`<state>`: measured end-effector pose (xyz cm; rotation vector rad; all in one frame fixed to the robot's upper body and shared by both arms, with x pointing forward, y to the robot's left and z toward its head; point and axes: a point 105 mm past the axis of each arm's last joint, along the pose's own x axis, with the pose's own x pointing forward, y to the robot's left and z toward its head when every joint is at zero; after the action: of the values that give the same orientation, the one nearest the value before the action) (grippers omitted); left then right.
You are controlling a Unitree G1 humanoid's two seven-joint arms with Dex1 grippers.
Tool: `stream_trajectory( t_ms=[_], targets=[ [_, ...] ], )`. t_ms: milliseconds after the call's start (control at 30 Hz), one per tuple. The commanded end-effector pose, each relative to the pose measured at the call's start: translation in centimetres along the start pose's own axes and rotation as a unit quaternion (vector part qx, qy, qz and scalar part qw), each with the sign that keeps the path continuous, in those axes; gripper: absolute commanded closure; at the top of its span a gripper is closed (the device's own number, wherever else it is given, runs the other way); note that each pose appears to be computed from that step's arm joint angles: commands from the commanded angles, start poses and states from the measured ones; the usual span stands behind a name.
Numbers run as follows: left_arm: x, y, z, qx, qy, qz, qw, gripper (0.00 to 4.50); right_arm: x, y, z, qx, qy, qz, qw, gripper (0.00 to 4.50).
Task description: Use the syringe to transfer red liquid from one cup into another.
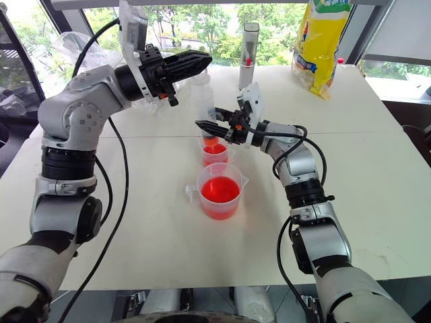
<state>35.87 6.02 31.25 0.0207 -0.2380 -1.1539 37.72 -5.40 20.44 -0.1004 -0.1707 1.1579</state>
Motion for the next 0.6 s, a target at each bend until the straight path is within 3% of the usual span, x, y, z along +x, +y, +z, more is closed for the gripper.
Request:
stream_trajectory(
  t_ms=[33, 600],
  targets=[
    [-0.1, -0.3, -1.2, 0.006, 0.026, -0.007, 1.000, 4.39, -0.1, -0.2, 3.2, -0.038, -0.041, -0.002, 0.998, 3.10],
    [0.1, -0.9, -3.0, 0.001, 0.038, -0.013, 0.999, 4.39, -0.9, -1.2, 5.7, -0.056, -0.064, -0.021, 0.996, 3.10]
  ],
)
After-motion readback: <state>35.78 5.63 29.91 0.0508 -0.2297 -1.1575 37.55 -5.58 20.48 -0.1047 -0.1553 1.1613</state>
